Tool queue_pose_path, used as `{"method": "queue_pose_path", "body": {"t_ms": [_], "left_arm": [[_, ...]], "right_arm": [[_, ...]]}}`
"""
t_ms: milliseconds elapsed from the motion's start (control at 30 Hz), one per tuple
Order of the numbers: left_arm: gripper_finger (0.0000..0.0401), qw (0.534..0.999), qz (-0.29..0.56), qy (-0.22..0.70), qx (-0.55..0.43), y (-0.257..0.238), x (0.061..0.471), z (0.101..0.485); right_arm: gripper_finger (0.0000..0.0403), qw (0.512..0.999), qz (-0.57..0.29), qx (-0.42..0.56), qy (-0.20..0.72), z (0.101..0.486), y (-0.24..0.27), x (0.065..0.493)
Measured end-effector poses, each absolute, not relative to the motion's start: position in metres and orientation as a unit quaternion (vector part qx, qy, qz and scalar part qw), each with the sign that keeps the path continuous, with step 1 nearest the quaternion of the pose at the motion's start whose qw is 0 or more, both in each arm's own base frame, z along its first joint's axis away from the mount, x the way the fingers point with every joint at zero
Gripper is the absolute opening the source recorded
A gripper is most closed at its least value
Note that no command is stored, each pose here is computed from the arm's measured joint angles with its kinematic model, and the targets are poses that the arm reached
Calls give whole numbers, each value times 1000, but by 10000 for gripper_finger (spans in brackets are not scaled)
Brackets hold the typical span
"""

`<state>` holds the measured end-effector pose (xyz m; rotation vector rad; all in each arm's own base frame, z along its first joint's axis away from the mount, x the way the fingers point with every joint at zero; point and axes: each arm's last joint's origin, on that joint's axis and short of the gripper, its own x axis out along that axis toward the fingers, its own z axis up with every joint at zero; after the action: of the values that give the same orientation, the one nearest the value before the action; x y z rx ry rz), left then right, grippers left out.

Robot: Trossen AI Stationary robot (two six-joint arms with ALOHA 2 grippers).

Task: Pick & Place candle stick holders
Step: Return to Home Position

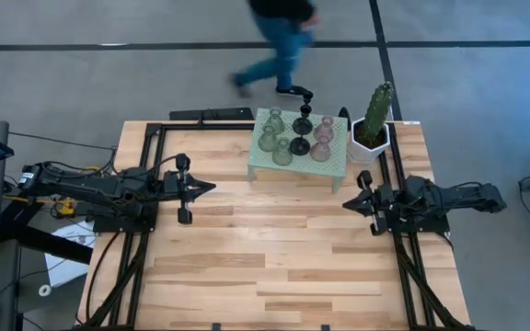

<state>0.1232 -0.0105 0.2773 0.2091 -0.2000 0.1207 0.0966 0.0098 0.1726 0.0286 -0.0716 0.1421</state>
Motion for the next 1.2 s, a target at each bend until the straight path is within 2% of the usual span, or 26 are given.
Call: {"method": "queue_pose_path", "body": {"t_ms": [733, 1033, 1200], "left_arm": [[5, 984, 115, -107, 85, 0, 91, 278], [5, 982, 110, -146, 34, 3, 54, 276], [5, 989, 91, -116, 33, 2, 62, 272]], "right_arm": [[0, 996, 84, 14, -31, 171, 11, 97], [0, 996, 84, 26, -19, 169, 11, 97], [0, 996, 83, 26, -14, 168, 11, 97]]}}
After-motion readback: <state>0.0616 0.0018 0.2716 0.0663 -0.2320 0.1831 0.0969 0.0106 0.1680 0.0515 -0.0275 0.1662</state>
